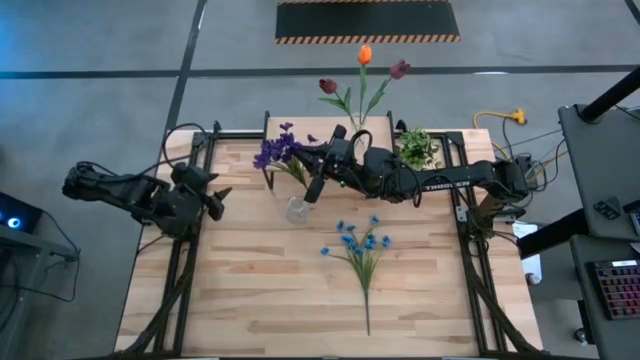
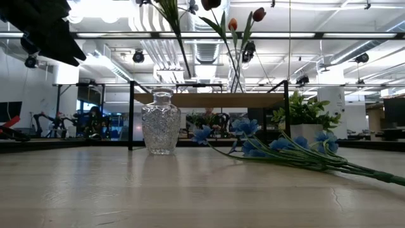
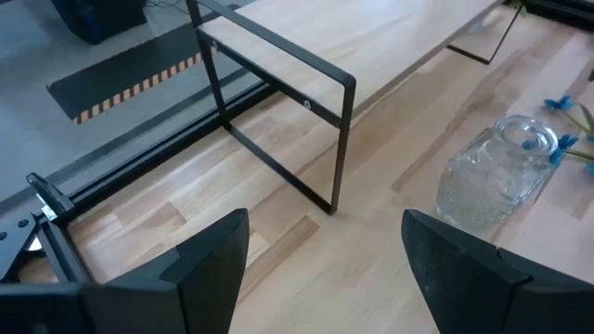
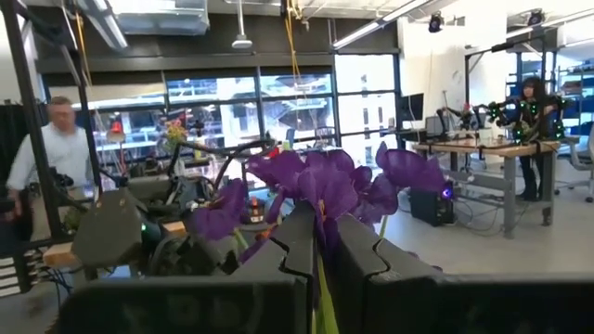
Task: Pick and place flowers into a vace then onto a shelf
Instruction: Put the purple flowers into the left transparent vase
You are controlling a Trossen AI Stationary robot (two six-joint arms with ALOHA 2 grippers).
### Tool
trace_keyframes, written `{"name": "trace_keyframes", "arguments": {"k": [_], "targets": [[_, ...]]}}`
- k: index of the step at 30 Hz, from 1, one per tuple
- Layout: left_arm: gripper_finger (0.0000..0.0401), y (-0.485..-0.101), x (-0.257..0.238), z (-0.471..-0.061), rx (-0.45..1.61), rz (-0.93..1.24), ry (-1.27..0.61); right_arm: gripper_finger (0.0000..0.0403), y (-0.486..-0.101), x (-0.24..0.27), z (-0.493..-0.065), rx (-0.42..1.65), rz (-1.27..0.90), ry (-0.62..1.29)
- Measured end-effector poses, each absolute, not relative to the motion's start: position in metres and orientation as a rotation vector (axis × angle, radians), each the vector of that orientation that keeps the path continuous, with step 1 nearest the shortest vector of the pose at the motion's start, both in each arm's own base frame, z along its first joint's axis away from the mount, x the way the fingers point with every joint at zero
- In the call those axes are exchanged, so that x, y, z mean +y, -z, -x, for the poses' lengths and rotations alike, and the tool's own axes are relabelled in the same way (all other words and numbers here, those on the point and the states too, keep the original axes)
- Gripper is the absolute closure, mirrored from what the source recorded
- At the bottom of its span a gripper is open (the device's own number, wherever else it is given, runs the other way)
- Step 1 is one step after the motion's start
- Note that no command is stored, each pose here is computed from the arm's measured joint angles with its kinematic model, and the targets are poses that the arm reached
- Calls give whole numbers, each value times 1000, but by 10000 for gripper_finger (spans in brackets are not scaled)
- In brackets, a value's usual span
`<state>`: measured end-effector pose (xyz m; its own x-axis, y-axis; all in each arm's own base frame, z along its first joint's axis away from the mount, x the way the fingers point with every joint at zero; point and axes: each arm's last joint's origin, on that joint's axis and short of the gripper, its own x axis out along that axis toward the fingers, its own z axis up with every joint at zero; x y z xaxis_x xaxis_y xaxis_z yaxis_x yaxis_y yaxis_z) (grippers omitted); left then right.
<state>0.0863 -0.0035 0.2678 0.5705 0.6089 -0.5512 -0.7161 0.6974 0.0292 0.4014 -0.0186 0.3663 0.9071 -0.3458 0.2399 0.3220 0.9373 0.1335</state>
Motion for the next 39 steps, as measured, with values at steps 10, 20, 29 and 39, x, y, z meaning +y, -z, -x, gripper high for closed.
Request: {"name": "trace_keyframes", "arguments": {"k": [10,20,29,39], "targets": [[134,-268,-4,-86,564,206,-784,394,-357,-20,-417,-222,-109,322],[134,-269,-3,-84,551,217,-781,394,-367,-24,-435,-146,-60,310],[134,-269,-3,-84,543,208,-791,394,-364,-28,-435,-143,-79,313],[134,-269,-2,-83,535,207,-796,394,-360,-28,-436,-132,-85,306]]}}
